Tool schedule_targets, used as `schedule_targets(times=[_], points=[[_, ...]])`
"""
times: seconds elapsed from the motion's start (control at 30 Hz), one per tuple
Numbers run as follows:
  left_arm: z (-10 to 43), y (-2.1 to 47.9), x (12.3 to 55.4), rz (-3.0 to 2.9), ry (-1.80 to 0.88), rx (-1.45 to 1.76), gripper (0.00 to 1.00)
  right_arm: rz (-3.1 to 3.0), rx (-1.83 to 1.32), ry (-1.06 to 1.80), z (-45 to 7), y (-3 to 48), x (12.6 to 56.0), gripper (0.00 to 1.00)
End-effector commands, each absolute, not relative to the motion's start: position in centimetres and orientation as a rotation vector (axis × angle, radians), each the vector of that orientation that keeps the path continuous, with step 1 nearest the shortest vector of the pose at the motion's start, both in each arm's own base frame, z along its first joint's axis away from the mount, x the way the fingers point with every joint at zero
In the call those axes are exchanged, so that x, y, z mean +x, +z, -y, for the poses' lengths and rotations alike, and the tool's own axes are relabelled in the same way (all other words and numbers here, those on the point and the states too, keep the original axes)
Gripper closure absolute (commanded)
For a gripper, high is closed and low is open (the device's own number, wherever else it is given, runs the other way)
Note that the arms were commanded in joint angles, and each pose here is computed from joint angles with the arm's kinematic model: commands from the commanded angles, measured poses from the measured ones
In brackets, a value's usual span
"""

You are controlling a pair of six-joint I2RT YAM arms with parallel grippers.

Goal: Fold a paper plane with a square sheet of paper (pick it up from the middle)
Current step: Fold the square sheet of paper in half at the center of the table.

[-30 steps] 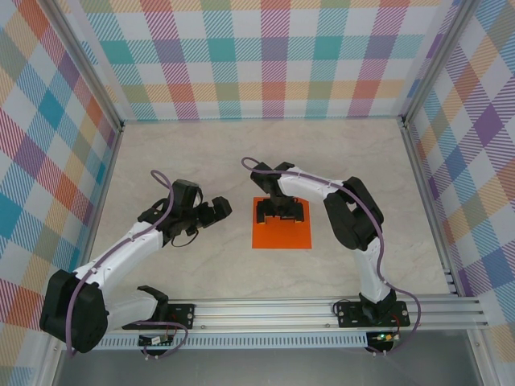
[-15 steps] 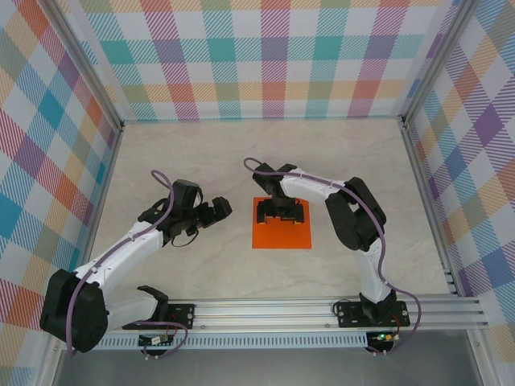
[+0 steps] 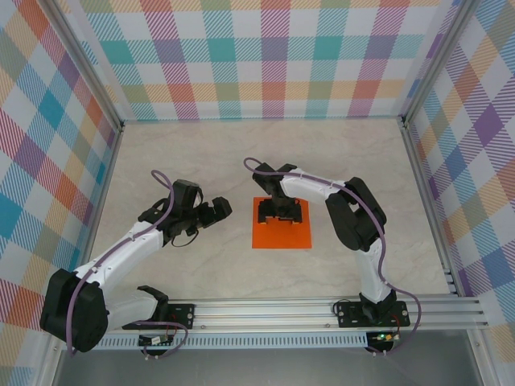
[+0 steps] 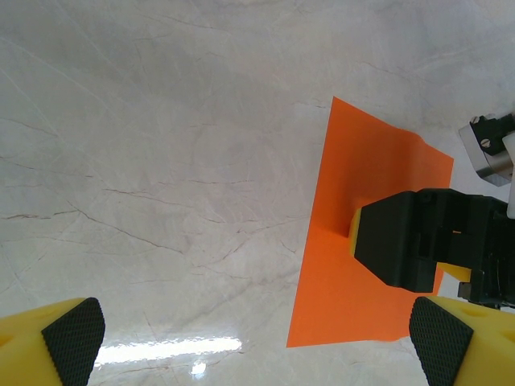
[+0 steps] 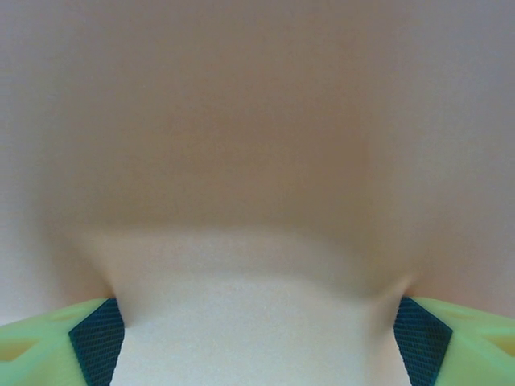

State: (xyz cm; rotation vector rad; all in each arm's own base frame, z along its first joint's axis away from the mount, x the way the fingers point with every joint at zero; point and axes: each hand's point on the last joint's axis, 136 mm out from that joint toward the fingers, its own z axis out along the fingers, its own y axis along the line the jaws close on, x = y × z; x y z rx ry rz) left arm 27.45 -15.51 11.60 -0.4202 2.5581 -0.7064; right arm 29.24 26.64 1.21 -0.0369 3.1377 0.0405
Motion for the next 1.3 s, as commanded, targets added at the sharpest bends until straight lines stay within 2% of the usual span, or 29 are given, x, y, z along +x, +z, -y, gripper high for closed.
schedule_targets(times=[0.0,0.17,0.3,0.4,0.73,1.0,1.27], points=[[15.9,11.8,27.1,-2.584,-0.712,-0.4,0.0,-3.281,-0.052,-0.028,-26.0,-3.4,25.9,0.13],[15.8,11.9,27.1,-2.584,-0.707,-0.401,0.0,-3.265,-0.052,-0.007,-26.1,-2.8,26.1,0.2],[15.9,11.9,27.0,-2.587,-0.709,-0.403,0.0,-3.25,-0.071,0.012,-26.5,-1.8,26.5,0.21],[15.9,11.9,27.1,-2.584,-0.71,-0.401,0.0,-3.217,-0.081,0.057,-27.0,-0.4,27.0,0.26],[15.8,12.1,27.1,-2.584,-0.708,-0.403,0.0,-3.124,-0.063,0.133,-27.4,3.2,28.1,0.59],[15.7,12.2,26.8,-2.586,-0.702,-0.405,0.0,-3.083,-0.049,0.202,-27.5,5.5,28.0,0.62],[15.5,12.4,26.8,-2.578,-0.699,-0.408,0.0,-3.032,-0.08,0.407,-29.0,9.3,27.9,0.64]])
